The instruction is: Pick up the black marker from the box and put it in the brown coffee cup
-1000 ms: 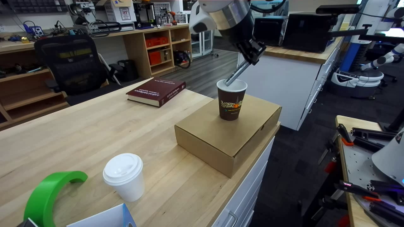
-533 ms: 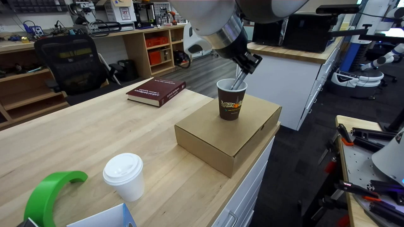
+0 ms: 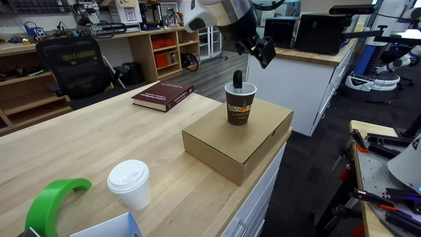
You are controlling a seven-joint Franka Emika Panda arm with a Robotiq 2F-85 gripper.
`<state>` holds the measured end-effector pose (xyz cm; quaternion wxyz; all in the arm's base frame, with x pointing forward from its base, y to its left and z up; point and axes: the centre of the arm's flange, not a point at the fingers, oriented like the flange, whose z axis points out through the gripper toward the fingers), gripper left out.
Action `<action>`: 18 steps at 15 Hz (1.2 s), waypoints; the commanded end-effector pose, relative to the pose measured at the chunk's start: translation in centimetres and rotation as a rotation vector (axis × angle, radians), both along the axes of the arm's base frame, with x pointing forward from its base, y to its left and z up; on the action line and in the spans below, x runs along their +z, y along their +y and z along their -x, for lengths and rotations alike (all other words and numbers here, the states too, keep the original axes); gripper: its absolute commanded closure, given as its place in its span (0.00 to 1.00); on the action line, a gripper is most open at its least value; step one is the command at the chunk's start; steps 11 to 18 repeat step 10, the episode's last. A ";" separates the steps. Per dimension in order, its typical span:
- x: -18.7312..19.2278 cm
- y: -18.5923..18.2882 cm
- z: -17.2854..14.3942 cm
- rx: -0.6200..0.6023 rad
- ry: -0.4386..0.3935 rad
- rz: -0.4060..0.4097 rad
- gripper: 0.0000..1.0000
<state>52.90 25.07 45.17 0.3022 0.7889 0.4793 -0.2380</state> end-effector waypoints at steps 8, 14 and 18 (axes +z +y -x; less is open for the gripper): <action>2.2 -0.6 0.5 -0.033 -0.013 -0.061 0.00; 2.0 -0.5 0.4 -0.033 -0.010 -0.059 0.00; 2.0 -0.5 0.4 -0.033 -0.010 -0.059 0.00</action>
